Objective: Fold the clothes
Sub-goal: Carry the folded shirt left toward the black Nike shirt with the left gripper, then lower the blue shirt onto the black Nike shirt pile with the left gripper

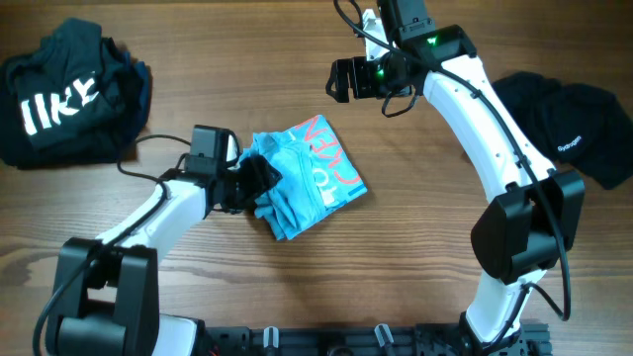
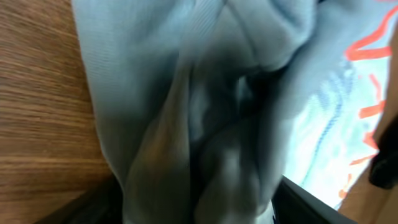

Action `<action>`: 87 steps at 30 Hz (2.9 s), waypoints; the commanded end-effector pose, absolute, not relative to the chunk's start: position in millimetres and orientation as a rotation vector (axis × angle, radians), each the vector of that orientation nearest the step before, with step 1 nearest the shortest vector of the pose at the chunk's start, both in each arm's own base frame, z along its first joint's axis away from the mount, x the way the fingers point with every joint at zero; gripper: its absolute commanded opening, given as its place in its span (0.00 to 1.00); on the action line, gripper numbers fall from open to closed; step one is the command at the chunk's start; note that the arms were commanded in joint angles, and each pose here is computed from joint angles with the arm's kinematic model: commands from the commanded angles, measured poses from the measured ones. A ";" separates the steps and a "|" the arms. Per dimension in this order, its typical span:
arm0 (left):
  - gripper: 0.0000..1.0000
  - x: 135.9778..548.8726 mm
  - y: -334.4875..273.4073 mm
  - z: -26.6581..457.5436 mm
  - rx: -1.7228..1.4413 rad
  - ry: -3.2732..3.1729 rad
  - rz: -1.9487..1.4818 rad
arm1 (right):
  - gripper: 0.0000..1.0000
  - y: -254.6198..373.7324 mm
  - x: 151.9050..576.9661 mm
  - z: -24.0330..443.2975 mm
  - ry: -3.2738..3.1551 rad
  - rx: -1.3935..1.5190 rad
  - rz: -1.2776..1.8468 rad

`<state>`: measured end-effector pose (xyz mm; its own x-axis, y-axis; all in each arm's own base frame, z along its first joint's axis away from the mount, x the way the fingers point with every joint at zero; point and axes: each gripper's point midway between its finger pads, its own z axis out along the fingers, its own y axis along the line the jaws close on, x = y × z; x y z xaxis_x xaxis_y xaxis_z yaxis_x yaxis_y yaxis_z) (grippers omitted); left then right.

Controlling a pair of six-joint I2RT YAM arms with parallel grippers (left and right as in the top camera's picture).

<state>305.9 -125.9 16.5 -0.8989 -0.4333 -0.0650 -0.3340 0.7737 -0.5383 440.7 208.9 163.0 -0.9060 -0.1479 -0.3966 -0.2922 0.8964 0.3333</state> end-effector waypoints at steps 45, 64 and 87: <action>0.04 472.6 -9.8 245.8 -0.706 1.738 -0.952 | 1.00 180.6 439.9 156.2 2.771 -0.173 0.566; 0.04 462.8 171.3 305.9 -0.891 1.351 -0.566 | 1.00 174.8 420.0 120.8 2.872 -0.166 0.547; 0.04 509.4 242.2 257.6 -0.841 1.294 -0.555 | 1.00 170.4 405.7 114.1 2.940 -0.154 0.533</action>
<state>498.2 229.1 233.2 0.1947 -0.7964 -0.5726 -0.1716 0.5471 -0.8193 409.6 168.5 121.3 -0.9791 -0.0717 -0.1903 -0.1329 0.9340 0.3316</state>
